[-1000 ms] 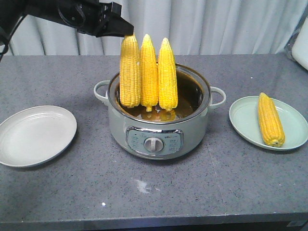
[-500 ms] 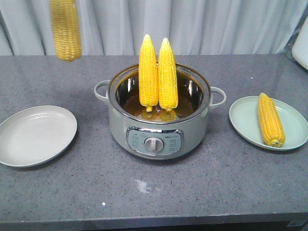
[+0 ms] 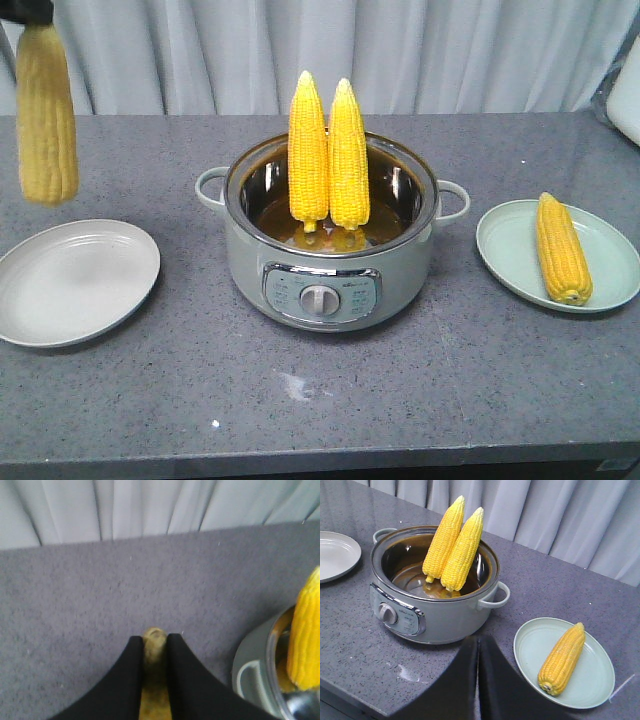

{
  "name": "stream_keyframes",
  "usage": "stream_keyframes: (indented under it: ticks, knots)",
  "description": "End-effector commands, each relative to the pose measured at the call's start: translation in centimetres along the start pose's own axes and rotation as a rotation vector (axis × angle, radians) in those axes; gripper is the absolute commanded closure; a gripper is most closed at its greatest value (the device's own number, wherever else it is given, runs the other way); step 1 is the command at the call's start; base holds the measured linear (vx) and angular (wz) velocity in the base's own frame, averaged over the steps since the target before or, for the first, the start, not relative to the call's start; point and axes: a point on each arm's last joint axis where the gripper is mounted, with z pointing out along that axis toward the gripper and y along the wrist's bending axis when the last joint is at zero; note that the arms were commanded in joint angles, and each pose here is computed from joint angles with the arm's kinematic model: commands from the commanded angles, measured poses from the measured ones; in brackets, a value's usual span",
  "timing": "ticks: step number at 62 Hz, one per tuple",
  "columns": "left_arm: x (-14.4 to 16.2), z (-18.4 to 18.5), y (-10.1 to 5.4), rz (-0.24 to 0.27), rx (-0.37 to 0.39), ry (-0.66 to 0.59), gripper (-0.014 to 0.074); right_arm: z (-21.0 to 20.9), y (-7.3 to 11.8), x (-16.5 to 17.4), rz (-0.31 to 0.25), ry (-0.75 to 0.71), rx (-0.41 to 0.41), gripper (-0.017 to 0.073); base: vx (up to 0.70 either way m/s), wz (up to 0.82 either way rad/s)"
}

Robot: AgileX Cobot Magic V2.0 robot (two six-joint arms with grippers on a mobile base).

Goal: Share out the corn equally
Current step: 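Lift the cob and lower it toward the cream plate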

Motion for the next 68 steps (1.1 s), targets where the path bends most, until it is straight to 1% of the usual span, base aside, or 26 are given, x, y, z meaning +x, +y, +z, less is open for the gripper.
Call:
stream_keyframes:
  ticks: [1, 3, 8, 13, 18, 28, 44, 49, 54, 60, 63, 68]
  knots:
    - [0.9, -1.4, 0.1, 0.010, -0.033, -0.005, 0.0601, -0.2, -0.2, -1.0, 0.003, -0.069, 0.021, 0.0564, 0.00, 0.00]
    - [1.4, -0.5, 0.4, 0.019, -0.050, 0.032, 0.0601, -0.2, -0.2, -1.0, 0.003, -0.069, 0.021, 0.0564, 0.00, 0.00]
    - [2.7, 1.3, 0.9, 0.018, -0.069, 0.109, 0.0601, -0.2, -0.2, -1.0, 0.003, -0.069, 0.021, 0.0564, 0.00, 0.00]
    - [3.9, 2.9, 1.1, 0.022, -0.069, 0.178, 0.0601, -0.2, -0.2, -1.0, 0.003, -0.064, 0.017, 0.0564, 0.00, 0.00]
    - [5.0, 4.2, 1.4, 0.037, -0.067, 0.233, 0.0601, -0.2, -0.2, -1.0, 0.003, -0.064, 0.017, 0.0564, 0.00, 0.00]
    - [6.1, 5.8, 1.9, 0.044, -0.094, 0.261, 0.0601, -0.2, -0.1, -1.0, 0.003, -0.064, 0.015, 0.0564, 0.00, 0.00]
    - [6.9, 6.8, 2.1, 0.040, -0.093, 0.291, 0.0597, -0.2, -0.1, -1.0, 0.004, -0.065, 0.014, 0.0564, 0.00, 0.00]
    - [7.0, 7.2, 2.1, 0.053, -0.089, 0.304, 0.0587, -0.2, -0.1, -1.0, 0.005, -0.066, 0.013, 0.0564, 0.00, 0.00]
    - [7.2, 7.4, 2.1, 0.057, -0.081, 0.315, 0.0565, -0.2, -0.1, -1.0, 0.006, -0.067, 0.012, 0.0564, 0.00, 0.00]
    - [7.2, 7.5, 2.1, 0.057, -0.081, 0.316, 0.0518, -0.2, -0.1, -1.0, 0.006, -0.067, 0.012, 0.0564, 0.00, 0.00]
    - [7.2, 7.5, 2.1, 0.057, -0.081, 0.315, 0.0485, -0.2, -0.1, -1.0, 0.006, -0.067, 0.012, 0.0564, 0.00, 0.00]
    - [7.1, 7.5, 2.1, 0.058, -0.082, 0.308, 0.0407, -0.2, -0.1, -1.0, 0.006, -0.067, 0.012, 0.0564, 0.00, 0.00]
